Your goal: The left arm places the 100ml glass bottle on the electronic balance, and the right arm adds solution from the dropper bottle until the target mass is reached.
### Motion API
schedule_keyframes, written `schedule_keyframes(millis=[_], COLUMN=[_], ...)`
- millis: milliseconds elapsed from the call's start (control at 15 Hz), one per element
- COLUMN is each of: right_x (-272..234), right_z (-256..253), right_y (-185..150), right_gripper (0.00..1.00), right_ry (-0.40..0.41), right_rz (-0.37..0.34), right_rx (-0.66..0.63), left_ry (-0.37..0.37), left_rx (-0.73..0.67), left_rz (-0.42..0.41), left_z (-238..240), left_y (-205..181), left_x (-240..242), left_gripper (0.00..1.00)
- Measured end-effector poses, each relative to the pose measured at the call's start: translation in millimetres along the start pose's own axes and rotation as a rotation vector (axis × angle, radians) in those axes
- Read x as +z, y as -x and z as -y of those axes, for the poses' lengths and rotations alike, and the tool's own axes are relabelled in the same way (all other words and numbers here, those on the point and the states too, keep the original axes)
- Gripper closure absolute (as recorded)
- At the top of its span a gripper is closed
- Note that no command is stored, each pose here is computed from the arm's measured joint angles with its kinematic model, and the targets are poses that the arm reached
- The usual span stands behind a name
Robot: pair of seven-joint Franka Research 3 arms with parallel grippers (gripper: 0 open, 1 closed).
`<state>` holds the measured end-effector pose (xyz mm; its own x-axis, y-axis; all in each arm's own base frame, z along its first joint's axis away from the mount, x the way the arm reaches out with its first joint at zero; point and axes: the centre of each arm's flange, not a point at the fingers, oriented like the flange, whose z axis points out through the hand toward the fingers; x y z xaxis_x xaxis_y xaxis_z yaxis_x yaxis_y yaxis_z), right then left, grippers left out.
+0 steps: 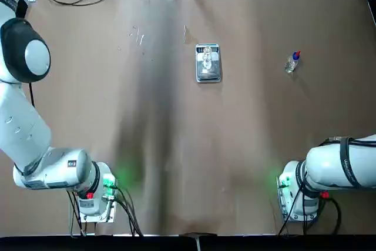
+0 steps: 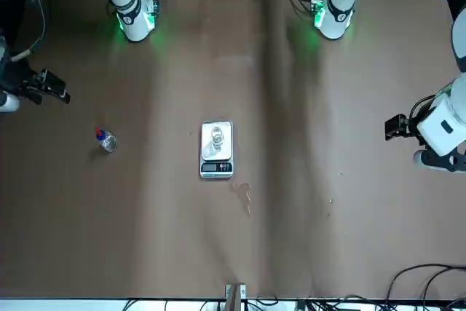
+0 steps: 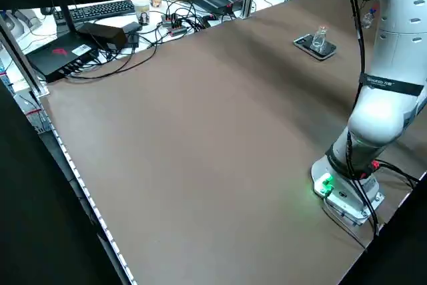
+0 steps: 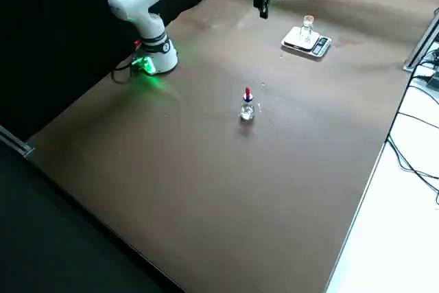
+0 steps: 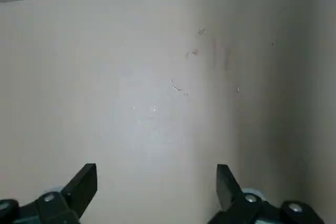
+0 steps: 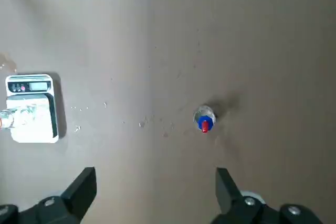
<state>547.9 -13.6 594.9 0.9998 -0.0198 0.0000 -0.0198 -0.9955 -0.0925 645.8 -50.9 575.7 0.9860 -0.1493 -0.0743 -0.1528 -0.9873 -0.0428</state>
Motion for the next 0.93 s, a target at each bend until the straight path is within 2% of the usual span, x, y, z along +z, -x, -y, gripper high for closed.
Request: schedule_keyframes(millis=[200,267,467,533,600,733,800,933], right_x=[38.8,73.8,121.2,135.9,150.8,179.6,191.5,214.4], right_z=[-9.3,-16.1,-28.1,-32.3,-37.2,-48.9,-55.3,-65.5], right_y=[-6.6,-9.8,-3.4,-0.4,2.7,10.7,14.9,22.2], right_gripper=[0.0,0.02,0.06,0.09,0.18,0.21,0.29,0.33], right_ry=[0.009,0.023,0.065,0.073,0.075,0.076,0.076,0.076], right_rz=[0.039,0.045,0.086,0.088,0.084,0.072,0.069,0.064], right_rx=[0.015,0.022,0.023,0.026,0.032,0.049,0.059,0.076], left_ry=[-0.001,-0.004,-0.013,-0.011,-0.01,0.005,0.009,0.01], left_rx=[-0.024,-0.042,-0.052,-0.056,-0.064,-0.079,-0.081,-0.083], left_rz=[-0.007,-0.02,-0.057,-0.067,-0.076,-0.084,-0.086,-0.085], left_z=[-0.5,-3.7,-11.5,-12.4,-11.4,-7.4,-5.3,-3.4], left_y=[2.0,6.3,23.9,32.4,42.3,61.8,69.1,76.3], left_x=[-4.4,-12.7,-21.7,-20.2,-19.4,-21.4,-23.4,-24.3], left_gripper=[0.0,0.0,0.0,0.0,0.0,0.0,0.0,0.0])
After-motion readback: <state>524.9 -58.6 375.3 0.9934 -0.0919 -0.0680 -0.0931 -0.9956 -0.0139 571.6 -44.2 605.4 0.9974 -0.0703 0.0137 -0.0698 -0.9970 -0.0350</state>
